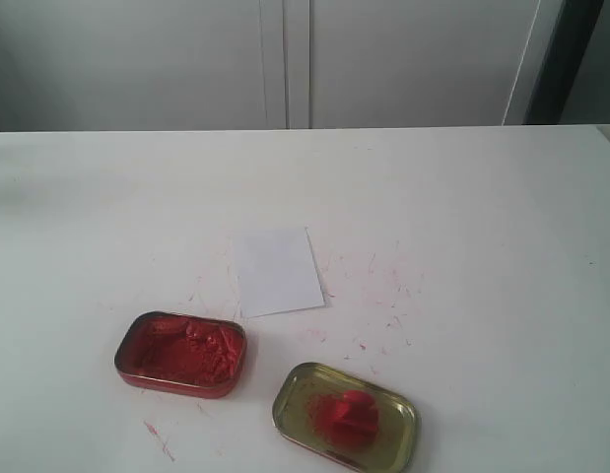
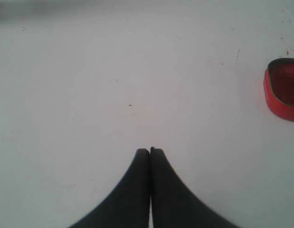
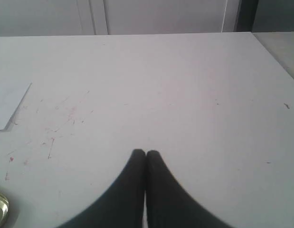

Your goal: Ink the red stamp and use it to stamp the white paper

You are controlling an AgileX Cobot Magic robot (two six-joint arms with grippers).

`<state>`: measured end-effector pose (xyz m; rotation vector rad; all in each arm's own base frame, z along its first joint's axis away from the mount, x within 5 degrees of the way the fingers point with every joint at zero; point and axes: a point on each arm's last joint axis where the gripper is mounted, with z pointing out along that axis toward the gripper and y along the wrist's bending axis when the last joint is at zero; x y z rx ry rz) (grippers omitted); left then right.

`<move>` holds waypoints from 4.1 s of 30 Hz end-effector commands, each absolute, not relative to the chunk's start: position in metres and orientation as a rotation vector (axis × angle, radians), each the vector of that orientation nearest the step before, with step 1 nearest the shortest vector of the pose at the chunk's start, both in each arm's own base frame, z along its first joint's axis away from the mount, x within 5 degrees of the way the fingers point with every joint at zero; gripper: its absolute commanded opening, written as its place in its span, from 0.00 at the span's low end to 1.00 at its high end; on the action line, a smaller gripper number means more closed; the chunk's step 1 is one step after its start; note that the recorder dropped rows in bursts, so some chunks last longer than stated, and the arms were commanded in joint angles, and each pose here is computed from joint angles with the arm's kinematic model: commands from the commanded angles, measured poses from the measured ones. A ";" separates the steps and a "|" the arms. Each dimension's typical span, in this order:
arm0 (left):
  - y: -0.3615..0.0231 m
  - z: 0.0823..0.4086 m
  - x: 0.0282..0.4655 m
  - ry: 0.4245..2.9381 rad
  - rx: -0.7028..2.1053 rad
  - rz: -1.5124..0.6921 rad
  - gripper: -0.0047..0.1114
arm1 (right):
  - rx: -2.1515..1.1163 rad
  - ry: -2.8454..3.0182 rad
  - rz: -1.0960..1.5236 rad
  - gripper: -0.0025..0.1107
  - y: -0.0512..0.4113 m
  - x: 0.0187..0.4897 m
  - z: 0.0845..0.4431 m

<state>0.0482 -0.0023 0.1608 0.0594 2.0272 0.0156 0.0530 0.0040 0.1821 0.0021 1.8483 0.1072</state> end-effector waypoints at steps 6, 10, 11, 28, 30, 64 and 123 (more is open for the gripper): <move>-0.002 0.158 0.048 2.038 0.053 0.011 0.04 | 0.013 1.834 0.107 0.02 0.004 0.053 0.182; -0.002 0.158 0.048 2.038 0.053 0.011 0.04 | 0.013 1.832 0.107 0.02 0.004 0.053 0.182; -0.002 0.158 0.048 2.038 0.053 0.011 0.04 | 0.013 1.832 0.107 0.02 0.004 0.053 0.182; -0.002 0.158 0.048 2.038 0.053 0.011 0.04 | 0.011 1.531 0.121 0.02 0.004 0.056 0.209; -0.002 0.158 0.048 2.038 0.053 0.011 0.04 | 0.011 1.496 0.122 0.02 0.004 0.056 0.212; -0.002 0.158 0.048 2.038 0.053 0.011 0.04 | 0.009 1.300 0.130 0.02 0.004 0.053 0.230; -0.002 0.158 0.048 2.038 0.053 0.011 0.04 | -0.346 2.391 0.109 0.02 0.043 0.183 0.280</move>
